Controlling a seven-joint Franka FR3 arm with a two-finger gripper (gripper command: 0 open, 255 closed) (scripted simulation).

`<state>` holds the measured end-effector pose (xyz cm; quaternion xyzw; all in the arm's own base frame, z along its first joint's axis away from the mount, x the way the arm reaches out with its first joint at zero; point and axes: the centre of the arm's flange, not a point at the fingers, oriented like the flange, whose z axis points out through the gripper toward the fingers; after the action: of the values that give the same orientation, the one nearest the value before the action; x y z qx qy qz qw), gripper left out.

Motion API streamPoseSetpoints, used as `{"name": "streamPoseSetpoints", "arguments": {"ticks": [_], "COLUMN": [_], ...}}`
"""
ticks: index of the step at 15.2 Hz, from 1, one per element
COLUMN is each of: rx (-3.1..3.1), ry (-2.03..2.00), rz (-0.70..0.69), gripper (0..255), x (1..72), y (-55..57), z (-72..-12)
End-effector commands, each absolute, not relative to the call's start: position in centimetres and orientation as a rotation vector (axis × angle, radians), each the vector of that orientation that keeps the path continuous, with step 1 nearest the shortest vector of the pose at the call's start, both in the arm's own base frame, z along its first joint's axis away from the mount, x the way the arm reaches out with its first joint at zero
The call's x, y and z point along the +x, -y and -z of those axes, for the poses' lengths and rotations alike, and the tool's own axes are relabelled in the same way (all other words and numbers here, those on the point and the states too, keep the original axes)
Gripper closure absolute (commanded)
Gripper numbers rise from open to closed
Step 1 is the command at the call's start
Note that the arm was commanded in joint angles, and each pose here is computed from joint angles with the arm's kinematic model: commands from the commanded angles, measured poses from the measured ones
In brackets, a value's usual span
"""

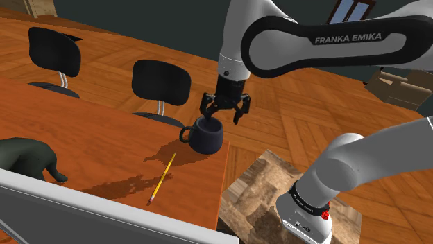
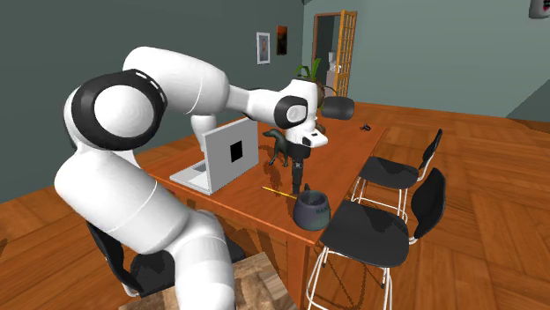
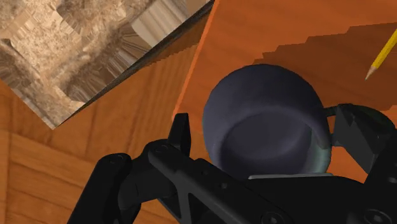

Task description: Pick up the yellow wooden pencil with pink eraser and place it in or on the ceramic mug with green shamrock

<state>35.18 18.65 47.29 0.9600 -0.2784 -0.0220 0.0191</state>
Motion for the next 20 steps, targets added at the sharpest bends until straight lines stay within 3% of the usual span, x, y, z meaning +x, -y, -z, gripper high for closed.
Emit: {"name": "streamPoseSetpoints", "arguments": {"ticks": [1,12,20], "rx": [2.954,2.756,2.756], "ry": [0.979,1.535,1.535], "rz": [0.083,0.159,0.159], "gripper": [0,0,0], "x": [36.2,44.0,43.7], "y": [-20.4,-28.2,-28.4], "z": [-45.6,-37.5,-33.6]}}
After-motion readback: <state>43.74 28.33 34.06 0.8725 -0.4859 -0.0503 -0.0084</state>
